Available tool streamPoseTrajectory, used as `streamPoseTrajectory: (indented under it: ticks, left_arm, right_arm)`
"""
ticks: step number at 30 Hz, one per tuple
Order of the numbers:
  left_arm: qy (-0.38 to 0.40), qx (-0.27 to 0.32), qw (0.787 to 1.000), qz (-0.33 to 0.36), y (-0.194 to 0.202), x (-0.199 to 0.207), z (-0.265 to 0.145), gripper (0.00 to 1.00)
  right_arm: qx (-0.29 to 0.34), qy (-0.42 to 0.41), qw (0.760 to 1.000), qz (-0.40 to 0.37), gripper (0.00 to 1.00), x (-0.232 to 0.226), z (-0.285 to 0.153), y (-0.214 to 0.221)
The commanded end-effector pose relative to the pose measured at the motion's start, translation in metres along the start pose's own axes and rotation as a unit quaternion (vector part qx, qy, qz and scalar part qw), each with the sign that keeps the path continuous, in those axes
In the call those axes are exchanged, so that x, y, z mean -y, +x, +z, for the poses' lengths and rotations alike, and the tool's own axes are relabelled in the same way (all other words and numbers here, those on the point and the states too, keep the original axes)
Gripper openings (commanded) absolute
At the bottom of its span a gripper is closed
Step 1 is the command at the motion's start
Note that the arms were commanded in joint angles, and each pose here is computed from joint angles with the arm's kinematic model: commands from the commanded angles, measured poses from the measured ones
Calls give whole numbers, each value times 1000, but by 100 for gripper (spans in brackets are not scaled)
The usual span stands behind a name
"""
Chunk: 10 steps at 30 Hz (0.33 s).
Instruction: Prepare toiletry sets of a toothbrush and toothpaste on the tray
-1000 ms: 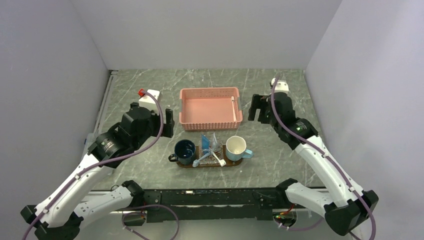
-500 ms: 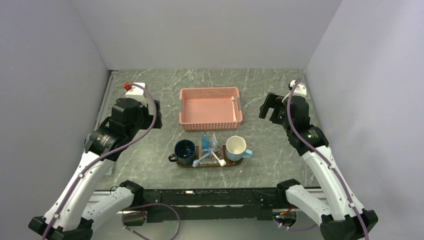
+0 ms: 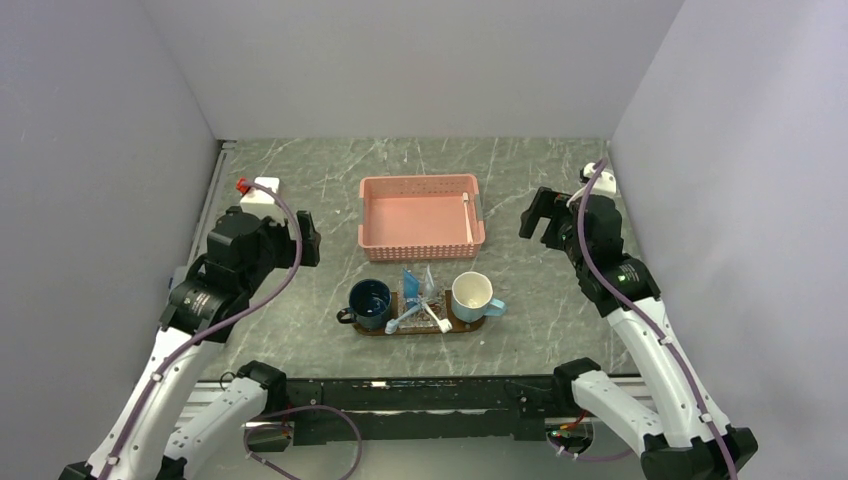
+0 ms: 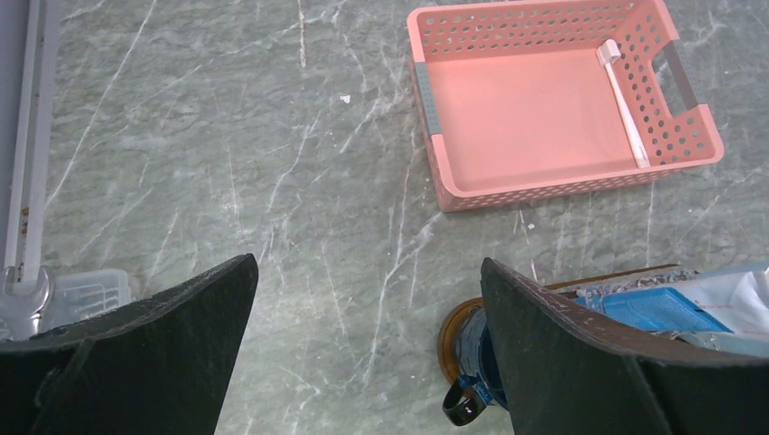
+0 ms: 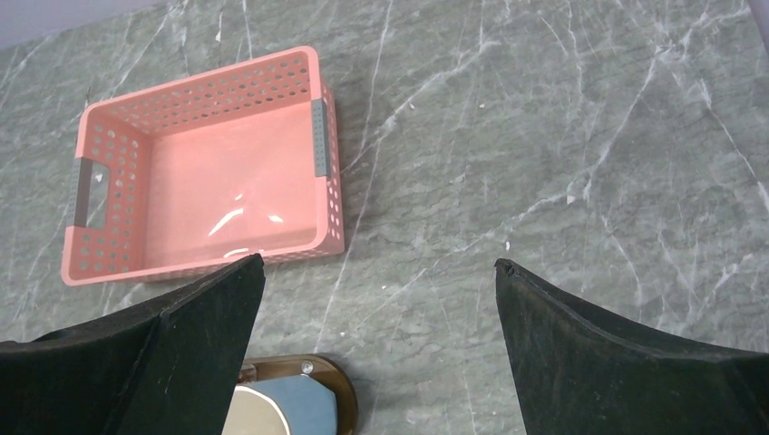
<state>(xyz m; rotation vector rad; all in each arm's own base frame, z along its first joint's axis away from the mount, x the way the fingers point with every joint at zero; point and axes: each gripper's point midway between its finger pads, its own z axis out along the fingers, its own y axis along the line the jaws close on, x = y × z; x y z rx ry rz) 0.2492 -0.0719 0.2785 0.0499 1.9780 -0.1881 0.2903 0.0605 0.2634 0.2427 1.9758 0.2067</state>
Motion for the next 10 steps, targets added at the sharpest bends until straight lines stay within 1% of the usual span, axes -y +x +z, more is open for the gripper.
streamPoseTrajectory:
  ticks: [1, 7, 10]
  left_arm:
    - [25, 32, 999, -2, -14, 8, -3, 99]
    - [28, 36, 999, -5, -14, 8, -5, 99]
    - [28, 33, 999, -4, -12, 8, -4, 99]
  right_arm:
    - [34, -3, 999, 5, 100, 1, -4, -11]
    - [55, -16, 998, 10, 100, 0, -12, -15]
    - [60, -9, 998, 13, 100, 2, -13, -19]
